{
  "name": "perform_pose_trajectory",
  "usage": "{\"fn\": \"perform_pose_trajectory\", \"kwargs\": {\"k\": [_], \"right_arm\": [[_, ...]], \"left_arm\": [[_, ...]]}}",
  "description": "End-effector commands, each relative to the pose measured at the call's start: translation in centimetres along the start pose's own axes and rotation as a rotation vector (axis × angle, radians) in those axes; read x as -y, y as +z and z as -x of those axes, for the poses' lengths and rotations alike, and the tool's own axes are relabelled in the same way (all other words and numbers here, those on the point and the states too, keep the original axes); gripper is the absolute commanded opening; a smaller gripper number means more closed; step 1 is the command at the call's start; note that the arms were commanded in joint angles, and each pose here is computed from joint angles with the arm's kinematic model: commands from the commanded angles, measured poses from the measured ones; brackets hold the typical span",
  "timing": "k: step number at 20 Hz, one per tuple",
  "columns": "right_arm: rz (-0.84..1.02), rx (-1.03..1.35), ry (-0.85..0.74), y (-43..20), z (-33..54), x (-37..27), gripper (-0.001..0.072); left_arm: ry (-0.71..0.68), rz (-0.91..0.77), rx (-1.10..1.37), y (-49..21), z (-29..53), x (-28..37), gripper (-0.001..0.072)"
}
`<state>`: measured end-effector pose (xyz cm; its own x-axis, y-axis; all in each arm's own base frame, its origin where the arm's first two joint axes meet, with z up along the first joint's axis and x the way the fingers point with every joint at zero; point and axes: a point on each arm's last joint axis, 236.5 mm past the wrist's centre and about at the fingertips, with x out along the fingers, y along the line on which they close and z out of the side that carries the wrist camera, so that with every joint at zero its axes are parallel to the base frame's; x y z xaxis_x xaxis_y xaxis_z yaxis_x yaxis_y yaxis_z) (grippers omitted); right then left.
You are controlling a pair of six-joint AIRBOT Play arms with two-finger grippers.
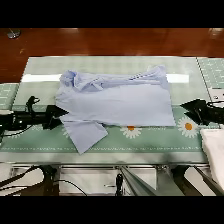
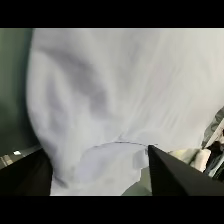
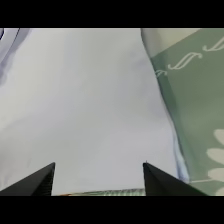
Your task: Fold the shirts.
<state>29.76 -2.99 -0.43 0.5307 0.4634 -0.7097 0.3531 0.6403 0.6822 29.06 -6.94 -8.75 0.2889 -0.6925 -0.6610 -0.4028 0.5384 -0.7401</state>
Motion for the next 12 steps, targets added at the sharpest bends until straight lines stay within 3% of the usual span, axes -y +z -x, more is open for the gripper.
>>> {"fn": "perform_pose_trajectory", "kwargs": {"k": [1, 4, 8, 12], "right_arm": [[-0.009, 0.038, -0.214, 1.9, 2.6, 4.5, 0.0629], [-0.108, -0.081, -0.429, -1.6, 4.3, 9.9, 0.0628], [-0.221, -0.205, -0.335, -6.7, 0.6, 9.7, 0.0628], [-0.141, -0.294, -0.246, -7.4, -3.5, 7.1, 0.0628]], "left_arm": [[-0.037, -0.047, -0.023, 0.1, -1.1, 1.4, 0.0056], [-0.057, -0.082, -0.014, 1.1, -0.3, 2.5, 0.0025], [-0.07, -0.101, -0.021, 1.2, 0.0, 3.3, 0.0026], [-0.071, -0.117, -0.023, 1.2, 0.0, 3.3, 0.0025]]}}
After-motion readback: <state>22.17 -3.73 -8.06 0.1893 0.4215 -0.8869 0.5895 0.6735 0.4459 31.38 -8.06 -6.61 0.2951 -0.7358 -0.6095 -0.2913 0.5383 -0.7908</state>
